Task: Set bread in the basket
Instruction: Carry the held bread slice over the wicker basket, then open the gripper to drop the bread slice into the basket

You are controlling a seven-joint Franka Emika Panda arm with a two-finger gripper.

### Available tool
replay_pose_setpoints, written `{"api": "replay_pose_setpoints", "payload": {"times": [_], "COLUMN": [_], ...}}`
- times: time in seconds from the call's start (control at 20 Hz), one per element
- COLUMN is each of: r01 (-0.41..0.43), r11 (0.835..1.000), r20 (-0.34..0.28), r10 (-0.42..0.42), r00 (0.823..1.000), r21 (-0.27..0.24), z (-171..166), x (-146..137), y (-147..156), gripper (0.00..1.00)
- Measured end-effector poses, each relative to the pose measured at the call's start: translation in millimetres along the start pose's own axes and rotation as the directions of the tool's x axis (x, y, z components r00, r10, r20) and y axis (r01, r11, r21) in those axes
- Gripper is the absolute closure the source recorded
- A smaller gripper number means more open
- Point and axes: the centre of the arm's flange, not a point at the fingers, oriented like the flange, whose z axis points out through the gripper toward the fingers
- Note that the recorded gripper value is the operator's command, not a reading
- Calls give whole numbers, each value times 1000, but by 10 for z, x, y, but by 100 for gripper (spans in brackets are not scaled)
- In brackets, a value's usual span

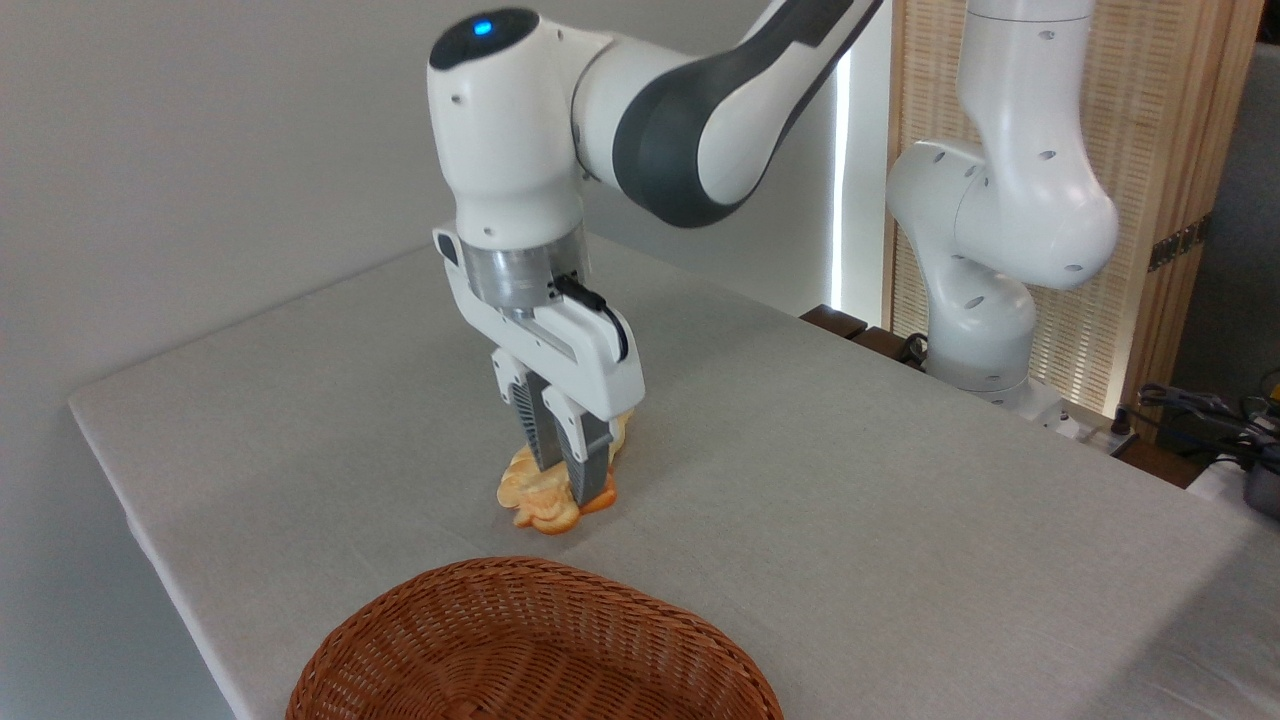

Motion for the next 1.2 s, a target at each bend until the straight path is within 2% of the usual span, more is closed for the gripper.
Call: {"api": "replay_pose_setpoints", "payload": {"times": [0.1, 0.35, 0.4, 0.5, 0.6, 0.75, 1.2], "r01": [4, 54, 65, 88, 98, 89, 91], "r11": [1000, 988, 984, 974, 965, 954, 951], "r20": [-37, -183, -207, -251, -277, -267, -267], "r10": [-3, -27, -29, -35, -28, -9, -9], "r00": [999, 983, 978, 967, 961, 964, 964], "r21": [24, 147, 168, 206, 242, 286, 296], "z": [-143, -436, -484, -570, -617, -593, -585], "x": [46, 64, 59, 39, 28, 21, 14], "y": [-44, -322, -371, -473, -543, -618, -659], "gripper": [57, 54, 48, 0, 0, 0, 0]}}
